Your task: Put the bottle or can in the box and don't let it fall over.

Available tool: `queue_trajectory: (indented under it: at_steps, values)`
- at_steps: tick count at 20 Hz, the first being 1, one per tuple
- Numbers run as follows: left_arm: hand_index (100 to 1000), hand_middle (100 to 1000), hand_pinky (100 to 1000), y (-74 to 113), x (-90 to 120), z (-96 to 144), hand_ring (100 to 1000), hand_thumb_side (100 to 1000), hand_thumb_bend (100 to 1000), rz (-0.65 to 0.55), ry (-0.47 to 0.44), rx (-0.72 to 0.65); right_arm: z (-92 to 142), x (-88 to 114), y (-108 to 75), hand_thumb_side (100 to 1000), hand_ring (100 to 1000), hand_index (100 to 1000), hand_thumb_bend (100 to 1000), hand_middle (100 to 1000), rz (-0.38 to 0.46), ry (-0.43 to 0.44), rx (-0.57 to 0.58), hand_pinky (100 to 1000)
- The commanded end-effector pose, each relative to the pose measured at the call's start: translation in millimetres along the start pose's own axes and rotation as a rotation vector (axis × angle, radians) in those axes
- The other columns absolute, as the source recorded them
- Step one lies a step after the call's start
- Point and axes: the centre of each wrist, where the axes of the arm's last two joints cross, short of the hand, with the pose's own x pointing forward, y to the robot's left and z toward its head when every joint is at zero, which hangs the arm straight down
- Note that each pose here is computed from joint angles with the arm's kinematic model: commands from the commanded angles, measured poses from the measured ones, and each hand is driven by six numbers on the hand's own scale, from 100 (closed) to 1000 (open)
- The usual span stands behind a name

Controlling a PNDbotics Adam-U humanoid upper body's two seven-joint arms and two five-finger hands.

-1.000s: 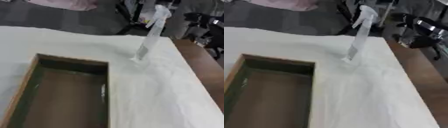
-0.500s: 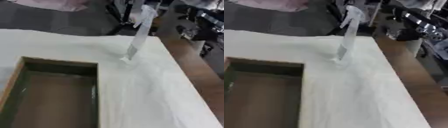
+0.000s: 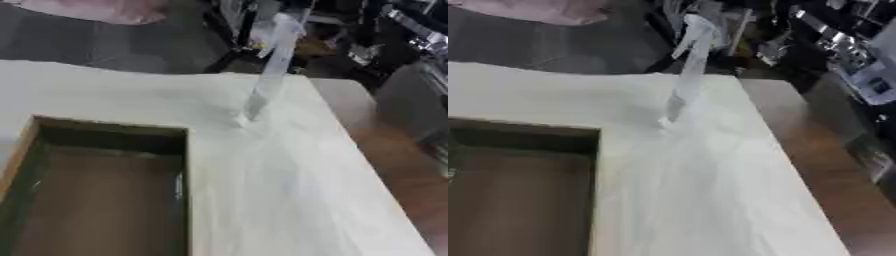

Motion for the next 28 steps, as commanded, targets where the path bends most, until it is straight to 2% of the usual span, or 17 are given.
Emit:
queue_trajectory:
  at_steps: [1, 18, 27, 28]
  values:
    - [844, 760, 595, 3.3, 6.6, -2.2, 371, 826, 138, -0.023, -0.022, -0.003, -5.4, 13.8, -21.3, 324, 1000, 906, 235, 1000, 0.062, -0.020, -0.015, 915]
    - [843, 760, 598, 4.4, 4.9, 1.9, 368, 828, 137, -0.038, -0.021, 0.041, 0.1, 12.3, -22.0, 342, 1000, 918, 335, 1000, 0.071, -0.062, -0.009, 926]
    - [843, 760, 597, 3.2, 4.8, 1.2, 367, 830, 136, -0.039, -0.024, 0.031, 2.9, 10.4, -24.8, 306, 1000, 919, 353, 1000, 0.066, -0.062, -0.053, 933]
    - [843, 760, 597, 3.2, 4.7, 1.3, 366, 831, 136, -0.040, -0.023, 0.032, 3.0, 10.4, -24.8, 326, 1000, 919, 339, 1000, 0.064, -0.065, -0.055, 933]
